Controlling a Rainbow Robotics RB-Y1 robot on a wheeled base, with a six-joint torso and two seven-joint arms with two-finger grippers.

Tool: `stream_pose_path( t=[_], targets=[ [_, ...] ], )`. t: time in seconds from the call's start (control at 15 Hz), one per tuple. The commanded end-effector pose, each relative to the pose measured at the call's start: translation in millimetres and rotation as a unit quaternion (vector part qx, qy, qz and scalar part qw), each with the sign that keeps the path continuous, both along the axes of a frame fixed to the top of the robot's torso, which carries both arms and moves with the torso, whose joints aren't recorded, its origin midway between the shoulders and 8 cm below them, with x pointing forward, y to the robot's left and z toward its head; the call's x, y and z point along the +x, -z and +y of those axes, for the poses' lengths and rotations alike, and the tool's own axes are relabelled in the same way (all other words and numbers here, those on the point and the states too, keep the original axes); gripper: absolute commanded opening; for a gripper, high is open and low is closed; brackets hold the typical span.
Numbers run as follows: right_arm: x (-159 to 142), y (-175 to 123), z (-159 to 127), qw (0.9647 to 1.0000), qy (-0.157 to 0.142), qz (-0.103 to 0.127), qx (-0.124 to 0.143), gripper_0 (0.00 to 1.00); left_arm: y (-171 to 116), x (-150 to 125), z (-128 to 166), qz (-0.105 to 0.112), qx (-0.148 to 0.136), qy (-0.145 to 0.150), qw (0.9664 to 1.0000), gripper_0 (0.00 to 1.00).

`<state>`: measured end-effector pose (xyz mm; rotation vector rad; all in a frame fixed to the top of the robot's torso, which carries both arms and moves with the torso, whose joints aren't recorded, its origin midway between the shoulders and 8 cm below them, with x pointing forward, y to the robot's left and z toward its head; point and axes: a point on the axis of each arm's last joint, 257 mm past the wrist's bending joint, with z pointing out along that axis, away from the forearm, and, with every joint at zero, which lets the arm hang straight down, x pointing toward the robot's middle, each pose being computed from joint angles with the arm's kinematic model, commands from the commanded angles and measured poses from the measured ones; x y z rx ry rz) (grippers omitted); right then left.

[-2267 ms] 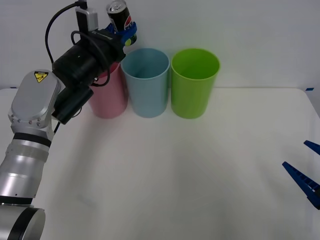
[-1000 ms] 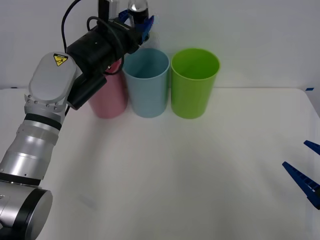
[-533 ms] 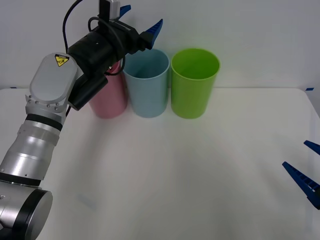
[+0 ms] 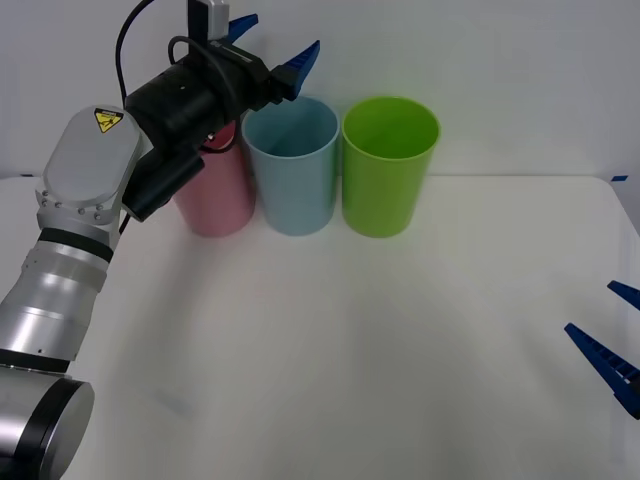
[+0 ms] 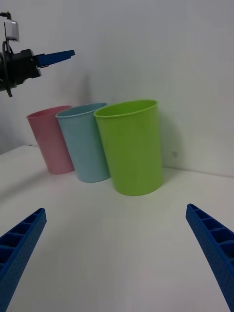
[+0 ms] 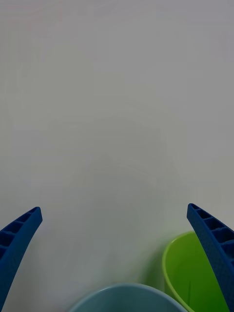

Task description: Grasp the object on the table and drop it into the matching bin: aluminum can to the light blue bin, PET bottle to the pink bin.

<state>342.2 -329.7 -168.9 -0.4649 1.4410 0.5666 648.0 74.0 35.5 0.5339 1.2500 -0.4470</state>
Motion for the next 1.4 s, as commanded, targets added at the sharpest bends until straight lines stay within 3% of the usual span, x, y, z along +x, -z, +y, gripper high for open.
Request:
stream_pose_path(
  t=[0.07, 0.33, 0.8, 1.4],
  targets=[
    [0.0, 0.0, 0.0, 1.0, 0.0, 0.0, 0.0, 1.0, 8.2, -4.0, 8.8, 0.012, -0.011, 0.01, 0.9998, 1.0],
    [0.0, 0.0, 0.0, 1.0, 0.0, 0.0, 0.0, 1.0, 25.6, -22.7, 36.7, 0.026, -0.032, 0.014, 0.9991, 1.0],
    [0.0, 0.0, 0.0, 1.0, 0.0, 0.0, 0.0, 1.0, 63.3, -83.0, 121.1, 0.048, -0.064, 0.014, 0.9967, 1.0],
    [0.0, 0.0, 0.0, 1.0, 0.0, 0.0, 0.0, 1.0, 115.4, -161.1, 222.1, 0.077, -0.046, 0.009, 0.9959, 1.0]
  ],
)
